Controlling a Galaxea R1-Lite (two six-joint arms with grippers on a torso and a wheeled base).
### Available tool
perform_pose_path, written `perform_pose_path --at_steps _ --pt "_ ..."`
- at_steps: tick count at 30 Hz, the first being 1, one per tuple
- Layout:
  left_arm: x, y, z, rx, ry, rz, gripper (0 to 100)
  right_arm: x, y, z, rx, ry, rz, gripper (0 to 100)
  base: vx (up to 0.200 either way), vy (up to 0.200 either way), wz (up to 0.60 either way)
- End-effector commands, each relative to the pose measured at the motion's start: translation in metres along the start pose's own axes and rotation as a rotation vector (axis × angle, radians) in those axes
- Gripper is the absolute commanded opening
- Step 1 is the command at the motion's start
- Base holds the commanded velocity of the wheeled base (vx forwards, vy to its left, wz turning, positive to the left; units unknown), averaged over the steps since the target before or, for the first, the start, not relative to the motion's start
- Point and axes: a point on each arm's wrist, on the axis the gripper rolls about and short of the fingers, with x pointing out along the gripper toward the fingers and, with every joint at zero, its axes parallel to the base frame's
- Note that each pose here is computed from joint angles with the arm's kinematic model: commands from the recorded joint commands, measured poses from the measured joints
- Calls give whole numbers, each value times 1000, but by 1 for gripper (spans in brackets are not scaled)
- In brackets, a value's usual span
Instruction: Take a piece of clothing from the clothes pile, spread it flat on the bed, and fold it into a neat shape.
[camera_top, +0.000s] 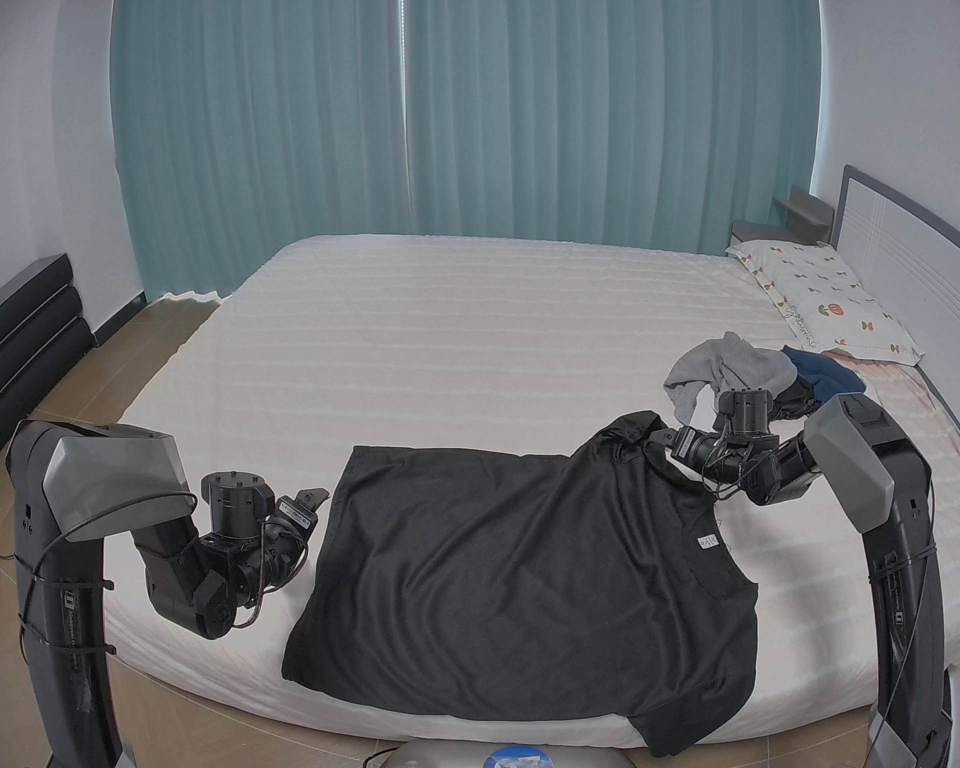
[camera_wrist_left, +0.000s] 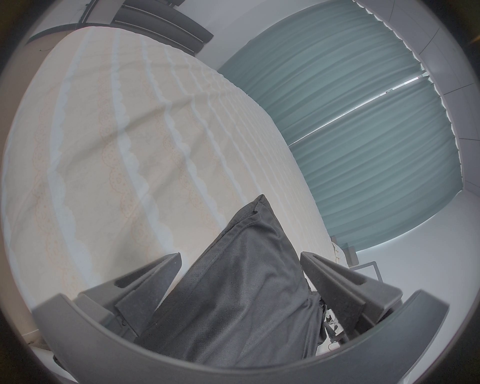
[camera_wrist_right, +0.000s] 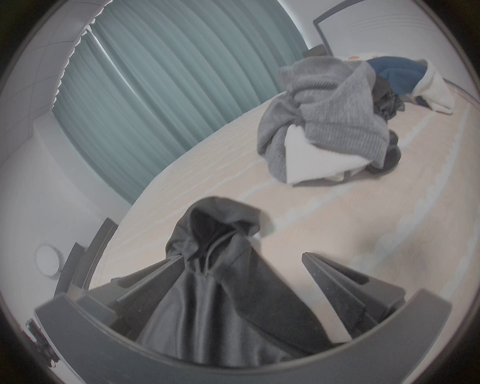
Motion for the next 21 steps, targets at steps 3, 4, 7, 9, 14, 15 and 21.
perform_pose_path --at_steps 3,4,7,9,14,15,21 --pt "0 1 0 1 1 3 100 -5 -9 -7 -26 42 6 100 0 0 0" --pt "0 1 0 1 1 3 100 -4 -11 -11 -52 52 5 100 0 0 0" --pt "0 1 0 1 1 3 100 -4 -11 -14 -75 52 9 100 0 0 0" --pt "0 1 0 1 1 3 100 -3 -12 -16 -106 49 11 100 0 0 0" --pt "0 1 0 1 1 3 100 3 -17 -29 -168 63 -1 0 0 0 0" --pt "0 1 0 1 1 3 100 3 -17 -29 -168 63 -1 0 0 0 0" --pt "0 1 0 1 1 3 100 0 -12 -24 -186 7 29 0 0 0 0"
